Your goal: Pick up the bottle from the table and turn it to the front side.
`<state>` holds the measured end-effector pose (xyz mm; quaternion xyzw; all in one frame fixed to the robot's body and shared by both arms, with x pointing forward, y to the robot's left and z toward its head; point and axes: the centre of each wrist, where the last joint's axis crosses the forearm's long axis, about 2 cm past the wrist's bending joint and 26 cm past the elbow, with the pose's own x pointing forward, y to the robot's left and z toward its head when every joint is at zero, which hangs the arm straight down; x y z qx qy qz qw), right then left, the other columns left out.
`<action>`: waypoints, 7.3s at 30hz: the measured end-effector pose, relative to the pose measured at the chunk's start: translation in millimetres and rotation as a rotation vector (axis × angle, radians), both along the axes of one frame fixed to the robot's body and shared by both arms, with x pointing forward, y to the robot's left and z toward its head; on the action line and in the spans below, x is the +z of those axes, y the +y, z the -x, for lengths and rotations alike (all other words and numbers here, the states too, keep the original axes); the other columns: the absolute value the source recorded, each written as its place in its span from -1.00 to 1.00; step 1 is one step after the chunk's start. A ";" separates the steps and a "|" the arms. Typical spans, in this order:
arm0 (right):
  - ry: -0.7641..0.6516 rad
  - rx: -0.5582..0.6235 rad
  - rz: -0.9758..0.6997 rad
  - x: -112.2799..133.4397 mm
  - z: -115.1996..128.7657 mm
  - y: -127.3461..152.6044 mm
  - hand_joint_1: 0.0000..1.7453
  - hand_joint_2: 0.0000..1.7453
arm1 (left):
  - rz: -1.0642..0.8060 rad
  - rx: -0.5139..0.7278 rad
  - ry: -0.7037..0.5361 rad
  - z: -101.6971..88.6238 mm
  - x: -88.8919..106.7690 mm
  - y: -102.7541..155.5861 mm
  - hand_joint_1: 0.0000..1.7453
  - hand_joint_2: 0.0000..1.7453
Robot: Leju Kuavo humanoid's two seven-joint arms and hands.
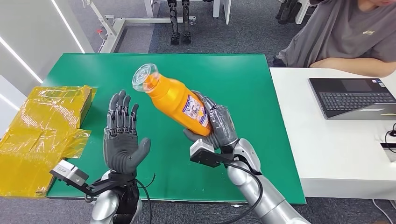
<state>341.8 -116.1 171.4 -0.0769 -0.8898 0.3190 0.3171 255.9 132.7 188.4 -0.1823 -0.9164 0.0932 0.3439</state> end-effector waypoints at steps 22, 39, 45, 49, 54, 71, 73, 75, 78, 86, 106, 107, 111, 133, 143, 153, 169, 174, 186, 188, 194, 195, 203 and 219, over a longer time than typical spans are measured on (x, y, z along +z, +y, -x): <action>0.044 0.202 0.152 -18.2 -10.9 15.2 1.00 1.00 | -0.010 0.044 0.034 -8.4 -6.9 5.3 -1.00 1.00; 0.136 0.317 0.230 -18.7 -15.5 22.4 1.00 1.00 | 0.007 0.061 0.061 -9.8 -10.8 6.5 -1.00 1.00; 0.171 0.379 0.268 -18.7 -14.5 27.7 1.00 1.00 | 0.022 0.069 0.075 -9.9 -12.2 7.1 -1.00 1.00; 0.163 0.405 0.284 -17.0 -13.7 30.6 1.00 1.00 | 0.026 0.074 0.081 -9.9 -12.9 8.0 -1.00 1.00; 0.152 0.424 0.291 -15.1 -12.9 32.9 1.00 1.00 | 0.027 0.074 0.089 -10.0 -14.7 8.1 -1.00 1.00; 0.171 0.428 0.321 -14.9 -12.4 34.2 1.00 1.00 | 0.055 0.082 0.090 -4.3 -13.7 10.7 1.00 1.00; 0.173 0.427 0.328 -15.1 -12.3 34.3 1.00 1.00 | 0.048 0.080 0.085 -3.4 -13.6 10.6 1.00 1.00; 0.175 0.427 0.334 -15.3 -12.1 34.4 1.00 1.00 | 0.037 0.081 0.078 -2.8 -12.9 10.1 1.00 1.00; 0.171 0.422 0.335 -15.4 -11.7 34.5 1.00 1.00 | 0.028 0.083 0.070 -2.4 -11.5 9.4 1.00 1.00; 0.144 0.387 0.300 -15.1 -7.1 35.5 0.49 1.00 | 0.025 0.081 0.060 -1.8 -9.7 9.5 1.00 1.00; 0.061 0.216 -0.118 1.7 22.6 32.0 -1.00 1.00 | 0.034 0.098 0.026 -7.2 1.4 9.4 1.00 1.00; 0.049 0.202 -0.152 4.3 24.6 30.9 -1.00 1.00 | 0.034 0.099 0.028 -6.8 0.8 9.7 1.00 1.00; 0.020 0.156 -0.272 10.0 35.8 24.9 -1.00 1.00 | 0.031 0.104 0.035 -5.5 -1.3 10.7 1.00 1.00; -0.055 -0.027 -0.515 4.2 101.3 -12.6 -1.00 1.00 | -0.399 0.418 -0.008 3.1 -10.3 37.7 1.00 1.00; -0.040 -0.025 -0.545 -5.6 126.5 -18.7 -1.00 1.00 | -0.909 0.855 -0.145 -2.9 -12.1 76.5 1.00 1.00; -0.027 -0.010 -0.556 -10.0 127.5 -29.4 -1.00 1.00 | -1.554 0.975 -0.365 -39.1 -34.8 153.9 1.00 1.00; -0.028 -0.026 -0.553 -14.3 131.4 -35.5 -1.00 1.00 | -2.054 0.682 -0.299 -152.6 -29.0 193.6 1.00 1.00; -0.030 -0.029 -0.552 -14.9 132.3 -35.4 -1.00 1.00 | -2.190 0.636 -0.204 -163.8 -34.3 198.7 1.00 1.00; -0.012 0.001 -0.554 -15.1 131.6 -35.8 -1.00 1.00 | -2.364 0.542 -0.025 -162.5 -54.9 229.8 1.00 1.00; -0.009 0.006 -0.553 -15.1 131.6 -35.6 -1.00 1.00 | -2.375 0.537 -0.010 -160.8 -57.3 233.9 1.00 1.00; -0.008 0.011 -0.552 -15.1 131.6 -35.6 -1.00 1.00 | -2.395 0.528 0.010 -154.4 -64.4 244.6 1.00 1.00; -0.007 0.012 -0.552 -15.1 131.5 -35.5 -1.00 1.00 | -2.397 0.524 0.011 -152.9 -66.3 245.7 1.00 1.00; -0.001 0.027 -0.549 -15.2 131.5 -35.3 -1.00 1.00 | -2.418 0.476 0.029 -136.9 -87.1 248.7 1.00 1.00; 0.003 0.057 -0.527 -15.4 129.4 -34.5 -1.00 1.00 | -2.430 0.459 -0.060 -127.3 -101.9 233.0 -0.36 1.00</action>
